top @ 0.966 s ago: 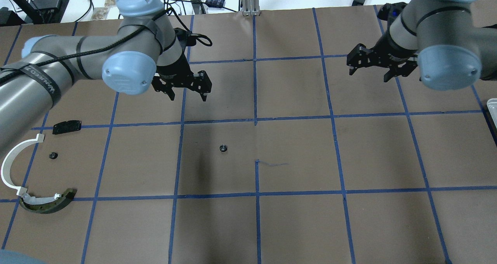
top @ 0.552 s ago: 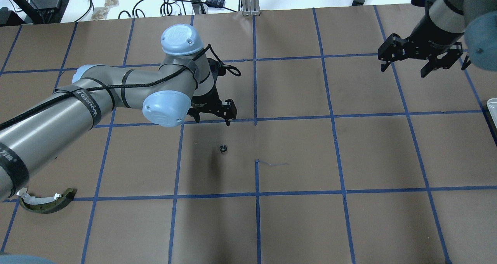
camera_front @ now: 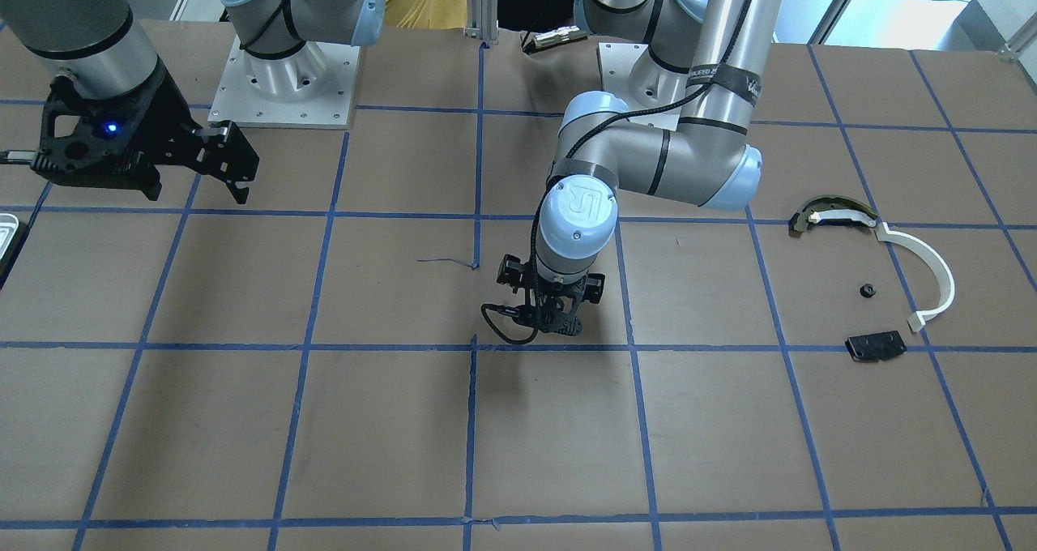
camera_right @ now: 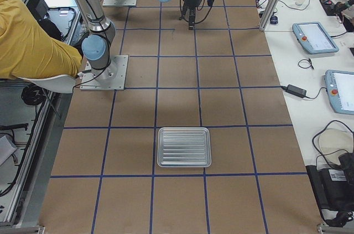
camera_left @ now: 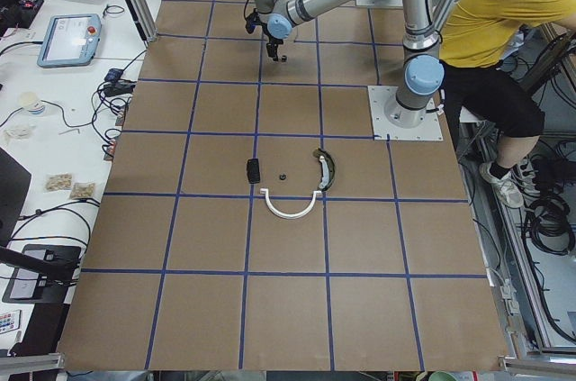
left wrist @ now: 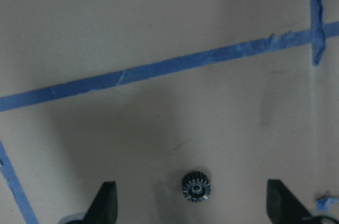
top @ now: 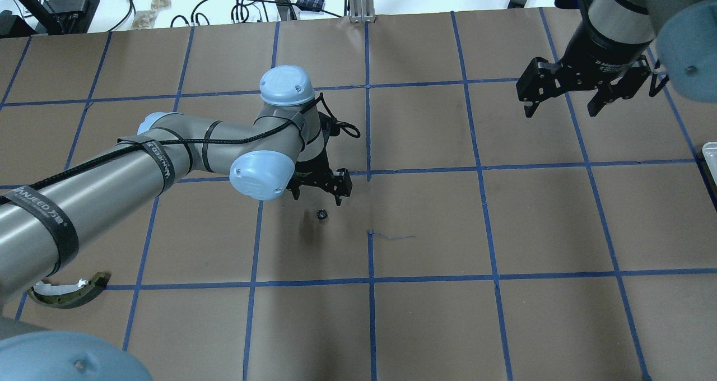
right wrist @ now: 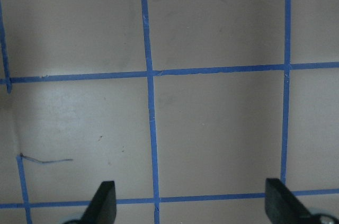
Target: Place bearing gear from tray to pile
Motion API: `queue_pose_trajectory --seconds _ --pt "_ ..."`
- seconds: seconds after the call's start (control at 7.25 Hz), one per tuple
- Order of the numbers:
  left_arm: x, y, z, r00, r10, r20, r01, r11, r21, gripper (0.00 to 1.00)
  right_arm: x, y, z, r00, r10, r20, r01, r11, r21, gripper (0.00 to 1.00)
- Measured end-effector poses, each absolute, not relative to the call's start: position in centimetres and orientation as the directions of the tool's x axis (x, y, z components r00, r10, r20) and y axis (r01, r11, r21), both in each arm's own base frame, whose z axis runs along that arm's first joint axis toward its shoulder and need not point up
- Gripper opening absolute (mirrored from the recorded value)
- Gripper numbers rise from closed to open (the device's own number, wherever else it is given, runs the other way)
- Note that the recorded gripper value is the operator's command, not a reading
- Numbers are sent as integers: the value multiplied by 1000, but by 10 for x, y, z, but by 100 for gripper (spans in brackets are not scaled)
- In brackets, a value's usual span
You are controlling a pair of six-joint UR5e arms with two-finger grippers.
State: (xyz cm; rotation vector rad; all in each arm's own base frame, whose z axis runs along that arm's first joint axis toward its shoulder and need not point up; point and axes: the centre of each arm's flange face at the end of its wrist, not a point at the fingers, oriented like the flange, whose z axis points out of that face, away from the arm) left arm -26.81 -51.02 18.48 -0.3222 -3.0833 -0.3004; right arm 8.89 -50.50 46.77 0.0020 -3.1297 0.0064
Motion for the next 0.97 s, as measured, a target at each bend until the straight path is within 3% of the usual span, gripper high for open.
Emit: queue_pose_trajectory --seconds 0.14,0.41,0.55,0.69,0.83,0.97 --pt "-268 -509 180 -978 203 45 208 958 199 84 95 -521 480 -999 -39 12 -39 999 -5 100" --pt "-268 -508 172 -979 201 41 206 954 217 81 112 -538 484 -997 -79 12 -79 997 4 100" --pt "-268 -508 168 -979 201 39 204 953 225 71 120 -538 478 -996 -90 15 -90 996 16 100" --pt "-268 -508 165 -979 200 38 203 952 230 46 124 -536 474 -995 -98 15 -98 995 23 100" --pt "-268 -507 164 -979 199 38 203 951 233 38 124 -535 473 -995 -103 12 -102 994 23 100" --pt "-268 -507 164 -979 199 37 202 950 237 5 124 -535 473 -995 -103 10 -103 994 20 100"
